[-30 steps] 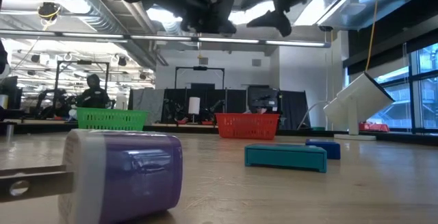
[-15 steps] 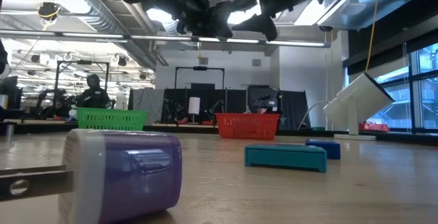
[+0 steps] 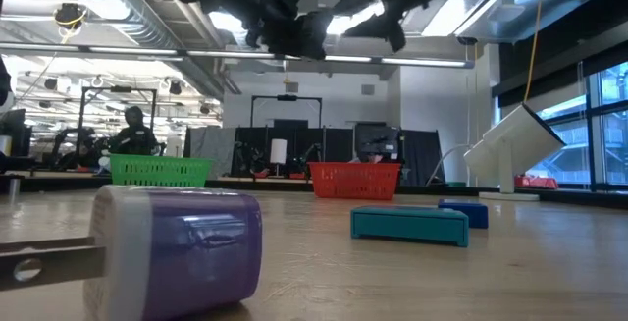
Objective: Pick & Place Office items
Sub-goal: Put the green charger adapter into the red bin
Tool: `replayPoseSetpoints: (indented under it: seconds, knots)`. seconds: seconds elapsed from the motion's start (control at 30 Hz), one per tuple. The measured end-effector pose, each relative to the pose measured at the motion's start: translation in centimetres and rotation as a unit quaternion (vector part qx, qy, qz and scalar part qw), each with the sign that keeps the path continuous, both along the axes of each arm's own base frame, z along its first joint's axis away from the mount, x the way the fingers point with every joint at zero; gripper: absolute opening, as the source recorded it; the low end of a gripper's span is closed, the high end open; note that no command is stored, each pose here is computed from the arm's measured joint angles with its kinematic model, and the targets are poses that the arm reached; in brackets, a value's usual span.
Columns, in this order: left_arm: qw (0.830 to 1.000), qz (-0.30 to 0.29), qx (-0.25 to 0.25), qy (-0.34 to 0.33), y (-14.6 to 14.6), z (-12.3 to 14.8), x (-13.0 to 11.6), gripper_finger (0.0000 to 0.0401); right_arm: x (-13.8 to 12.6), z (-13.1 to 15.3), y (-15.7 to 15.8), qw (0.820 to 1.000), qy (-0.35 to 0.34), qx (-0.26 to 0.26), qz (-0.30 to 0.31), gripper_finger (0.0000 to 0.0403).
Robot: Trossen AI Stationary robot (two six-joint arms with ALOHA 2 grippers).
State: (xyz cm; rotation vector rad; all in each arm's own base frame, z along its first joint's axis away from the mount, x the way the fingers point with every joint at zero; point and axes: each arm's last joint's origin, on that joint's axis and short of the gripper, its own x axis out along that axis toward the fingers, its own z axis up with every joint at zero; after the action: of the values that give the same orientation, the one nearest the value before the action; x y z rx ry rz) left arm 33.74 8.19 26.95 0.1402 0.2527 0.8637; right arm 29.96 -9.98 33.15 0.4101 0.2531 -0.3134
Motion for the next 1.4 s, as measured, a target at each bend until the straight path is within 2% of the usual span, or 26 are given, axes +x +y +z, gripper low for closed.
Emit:
replayPoseSetpoints:
  seconds: [0.17,0.4,0.73,0.93,1.2,1.4]
  knots:
    - [1.0,-0.018,-0.003,-0.008,-0.1,0.1,0.1,0.0134,-0.9,0.9,0.0,1.0,-0.007,-0.02,-0.022,0.0256]
    - [0.997,-0.057,-0.002,-0.045,-0.2,0.8,0.4,0.0134,0.0,-0.2,-0.3,1.0,0.013,-0.017,-0.021,0.0258]
    - [0.995,-0.078,-0.011,-0.067,-0.3,1.0,0.5,0.0134,0.5,-0.8,-0.4,0.999,0.018,-0.016,-0.026,0.0316]
    - [0.994,-0.079,-0.011,-0.069,-0.3,1.0,0.5,0.0134,1.8,-1.8,-0.2,1.0,0.014,-0.006,-0.011,0.0324]
    - [0.995,-0.078,-0.011,-0.067,-0.3,0.9,0.5,0.0134,2.5,-2.2,-0.2,1.0,0.006,-0.009,-0.011,0.0308]
    - [0.995,-0.079,-0.011,-0.067,-0.3,1.0,0.5,0.0134,2.6,-2.2,-0.1,1.0,0.005,-0.009,-0.01,0.025]
